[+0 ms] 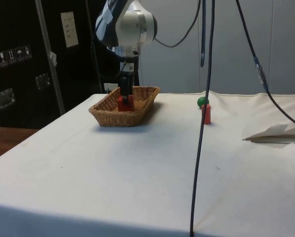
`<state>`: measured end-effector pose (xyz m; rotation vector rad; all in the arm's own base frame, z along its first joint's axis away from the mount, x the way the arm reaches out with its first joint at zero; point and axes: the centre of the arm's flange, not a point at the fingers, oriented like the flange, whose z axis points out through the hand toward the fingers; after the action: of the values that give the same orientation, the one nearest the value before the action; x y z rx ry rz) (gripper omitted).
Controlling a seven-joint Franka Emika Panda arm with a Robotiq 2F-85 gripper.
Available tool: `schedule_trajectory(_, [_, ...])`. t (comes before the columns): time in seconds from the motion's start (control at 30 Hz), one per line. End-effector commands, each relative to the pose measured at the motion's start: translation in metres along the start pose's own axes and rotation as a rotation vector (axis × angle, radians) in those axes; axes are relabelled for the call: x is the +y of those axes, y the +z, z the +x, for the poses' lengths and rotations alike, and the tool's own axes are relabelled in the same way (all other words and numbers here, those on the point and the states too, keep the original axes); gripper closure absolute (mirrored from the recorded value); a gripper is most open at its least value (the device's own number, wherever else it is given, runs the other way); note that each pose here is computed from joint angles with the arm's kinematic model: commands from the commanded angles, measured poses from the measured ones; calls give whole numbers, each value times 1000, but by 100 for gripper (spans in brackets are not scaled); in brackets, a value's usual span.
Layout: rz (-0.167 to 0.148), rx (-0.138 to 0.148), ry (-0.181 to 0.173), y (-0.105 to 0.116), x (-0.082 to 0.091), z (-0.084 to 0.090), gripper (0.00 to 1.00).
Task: Pick up the object to the left of the cylinder and place it into the basket.
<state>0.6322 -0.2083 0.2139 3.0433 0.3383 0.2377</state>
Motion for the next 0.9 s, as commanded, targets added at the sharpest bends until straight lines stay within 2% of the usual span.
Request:
schedule_trajectory(0.0, [0,5,0,-2,0,0,0])
schedule_trajectory(0.23, [0,0,1,0,0,0,0])
schedule_trajectory(0.4, [-2,5,2,-8,1,0,0])
schedule_trajectory(0.47, [-4,11,3,-19,4,1,0])
schedule_trajectory(0.53, [-5,15,3,-14,3,3,0])
schedule_trajectory(0.6, [-2,18,4,-29,5,4,0])
schedule_trajectory(0.77, [0,28,5,-47,8,7,0])
schedule_trajectory(0.8, [2,40,6,-46,9,8,0])
schedule_trajectory(0.87, [1,30,5,-54,9,8,0])
